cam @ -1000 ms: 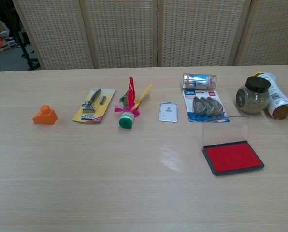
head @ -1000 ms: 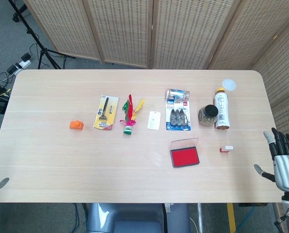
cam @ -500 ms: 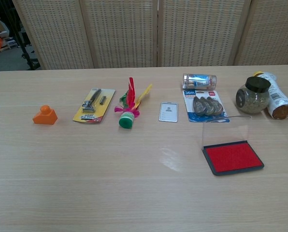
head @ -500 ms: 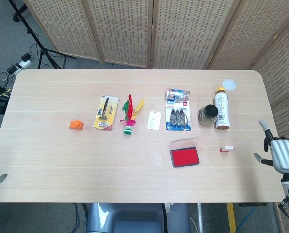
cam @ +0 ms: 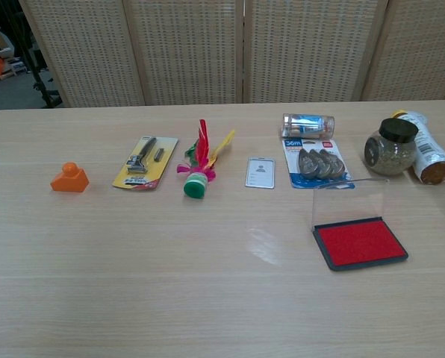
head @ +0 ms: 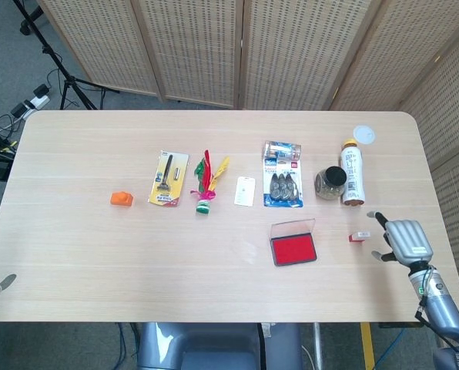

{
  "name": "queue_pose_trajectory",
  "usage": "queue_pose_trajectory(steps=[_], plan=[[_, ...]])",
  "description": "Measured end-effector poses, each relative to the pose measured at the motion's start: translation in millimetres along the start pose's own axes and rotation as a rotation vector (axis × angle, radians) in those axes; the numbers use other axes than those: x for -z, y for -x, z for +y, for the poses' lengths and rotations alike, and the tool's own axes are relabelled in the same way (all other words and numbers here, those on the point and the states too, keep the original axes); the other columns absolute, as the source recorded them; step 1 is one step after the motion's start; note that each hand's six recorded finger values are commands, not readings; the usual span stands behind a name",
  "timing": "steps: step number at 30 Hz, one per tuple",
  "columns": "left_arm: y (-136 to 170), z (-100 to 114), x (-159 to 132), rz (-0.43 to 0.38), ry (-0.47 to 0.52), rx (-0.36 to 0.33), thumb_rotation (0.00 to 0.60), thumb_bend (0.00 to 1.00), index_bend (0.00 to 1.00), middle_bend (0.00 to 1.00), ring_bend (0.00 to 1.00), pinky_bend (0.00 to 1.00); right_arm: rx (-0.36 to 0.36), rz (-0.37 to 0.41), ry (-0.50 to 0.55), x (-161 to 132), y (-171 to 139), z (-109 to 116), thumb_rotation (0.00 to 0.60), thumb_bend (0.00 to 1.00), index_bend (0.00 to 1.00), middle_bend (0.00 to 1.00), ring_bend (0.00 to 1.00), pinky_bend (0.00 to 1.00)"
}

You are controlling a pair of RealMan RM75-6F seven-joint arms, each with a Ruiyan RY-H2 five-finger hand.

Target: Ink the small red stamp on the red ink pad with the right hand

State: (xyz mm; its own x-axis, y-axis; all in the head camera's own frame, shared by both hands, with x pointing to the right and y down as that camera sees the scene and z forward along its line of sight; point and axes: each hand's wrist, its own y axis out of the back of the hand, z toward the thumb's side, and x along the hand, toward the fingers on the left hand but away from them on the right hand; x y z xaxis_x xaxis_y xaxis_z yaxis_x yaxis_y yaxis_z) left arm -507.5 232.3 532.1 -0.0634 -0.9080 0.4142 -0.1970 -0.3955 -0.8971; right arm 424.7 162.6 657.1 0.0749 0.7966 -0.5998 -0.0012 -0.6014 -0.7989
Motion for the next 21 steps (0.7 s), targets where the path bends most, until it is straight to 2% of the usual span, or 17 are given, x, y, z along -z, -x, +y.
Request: queue_pose_trajectory(steps=[12,21], plan=[[-1.1,-1.0,0.4,0.0,-0.004,0.009,0.6,0.09,0.0,0.0,0.0,0.0,-0.009,-0.079,0.014,5.2,15.1,-10.8,0.6,0.28,0.41,0.97,1.0,1.0],[-0.9,-1.6,-0.2,0.0,-0.005,0.011,0.6,0.09,0.0,0.0,0.0,0.0,-0.027,-0.074,0.028,-1.3,18.2,-20.6,0.6,0.36,0.41,0.97,1.0,1.0]])
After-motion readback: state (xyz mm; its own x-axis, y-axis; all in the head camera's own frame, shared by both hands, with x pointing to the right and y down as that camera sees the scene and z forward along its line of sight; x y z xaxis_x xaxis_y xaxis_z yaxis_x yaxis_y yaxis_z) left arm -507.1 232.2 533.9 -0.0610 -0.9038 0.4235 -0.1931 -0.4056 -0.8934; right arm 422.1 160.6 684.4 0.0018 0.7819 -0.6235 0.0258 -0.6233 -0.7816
